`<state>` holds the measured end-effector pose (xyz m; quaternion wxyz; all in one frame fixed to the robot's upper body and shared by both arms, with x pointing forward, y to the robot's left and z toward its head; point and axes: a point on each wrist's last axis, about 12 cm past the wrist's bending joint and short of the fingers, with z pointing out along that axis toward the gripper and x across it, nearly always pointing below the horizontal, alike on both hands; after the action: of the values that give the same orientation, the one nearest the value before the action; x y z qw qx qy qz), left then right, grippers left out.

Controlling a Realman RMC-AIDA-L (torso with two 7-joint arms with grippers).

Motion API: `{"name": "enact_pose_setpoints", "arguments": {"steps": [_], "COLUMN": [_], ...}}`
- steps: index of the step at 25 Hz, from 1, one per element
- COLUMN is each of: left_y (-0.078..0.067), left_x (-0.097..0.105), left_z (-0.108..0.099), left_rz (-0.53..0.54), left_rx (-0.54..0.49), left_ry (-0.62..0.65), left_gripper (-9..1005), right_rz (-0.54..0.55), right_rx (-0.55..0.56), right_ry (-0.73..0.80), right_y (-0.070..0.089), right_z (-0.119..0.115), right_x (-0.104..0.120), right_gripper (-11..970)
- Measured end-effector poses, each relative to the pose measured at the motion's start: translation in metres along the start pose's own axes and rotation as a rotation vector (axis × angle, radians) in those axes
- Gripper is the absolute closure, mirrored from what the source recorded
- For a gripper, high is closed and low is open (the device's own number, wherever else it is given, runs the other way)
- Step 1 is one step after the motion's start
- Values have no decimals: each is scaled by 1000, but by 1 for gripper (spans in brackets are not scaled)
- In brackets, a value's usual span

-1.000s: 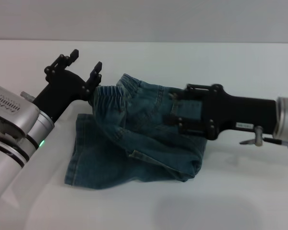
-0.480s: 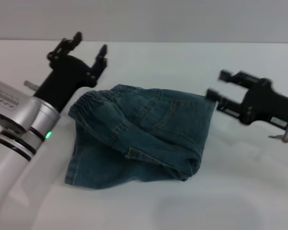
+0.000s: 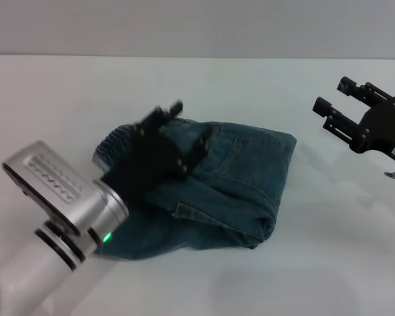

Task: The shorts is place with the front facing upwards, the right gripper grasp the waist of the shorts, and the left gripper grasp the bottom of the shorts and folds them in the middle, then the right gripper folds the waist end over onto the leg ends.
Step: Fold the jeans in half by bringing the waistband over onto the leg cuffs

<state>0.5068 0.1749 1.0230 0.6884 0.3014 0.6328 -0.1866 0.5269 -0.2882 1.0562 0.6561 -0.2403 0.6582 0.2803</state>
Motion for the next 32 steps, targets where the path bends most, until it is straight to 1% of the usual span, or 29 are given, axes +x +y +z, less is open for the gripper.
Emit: {"name": "enact_pose_setpoints", "arguments": {"steps": [4, 10, 18, 21, 25, 26, 28, 30, 32], "left_y": [-4, -10, -19, -20, -16, -16, -5, 0, 9], "left_x": [13, 25, 32, 30, 16, 16, 0, -4, -8], "left_z": [-11, -35, -64, -70, -68, -68, -54, -49, -44], "left_rz": [-18, -55, -87, -86, -61, -61, -26, -19, -13], "left_rx": [-12, -47, -83, -92, -99, -99, -111, -125, -164], "left_ry": [86, 131, 142, 111, -10, -10, -122, -150, -173], "left_gripper": [379, 380, 380, 380, 379, 379, 379, 379, 380], "right_rz": [-4, -28, -39, -43, -39, -37, -31, -14, 6], "right_rx": [-1, 8, 21, 22, 3, -6, -32, -66, -112], "right_ry": [-1, 13, 24, 23, 11, 7, -2, -2, 12], "right_y": [-1, -3, -7, -8, -8, -8, -8, -7, -6], "right_z": [1, 6, 12, 15, 23, 26, 35, 45, 56], "right_x": [-1, -1, -2, -4, -9, -11, -17, -22, -28], "right_gripper": [358, 357, 357, 357, 357, 357, 357, 357, 357]}}
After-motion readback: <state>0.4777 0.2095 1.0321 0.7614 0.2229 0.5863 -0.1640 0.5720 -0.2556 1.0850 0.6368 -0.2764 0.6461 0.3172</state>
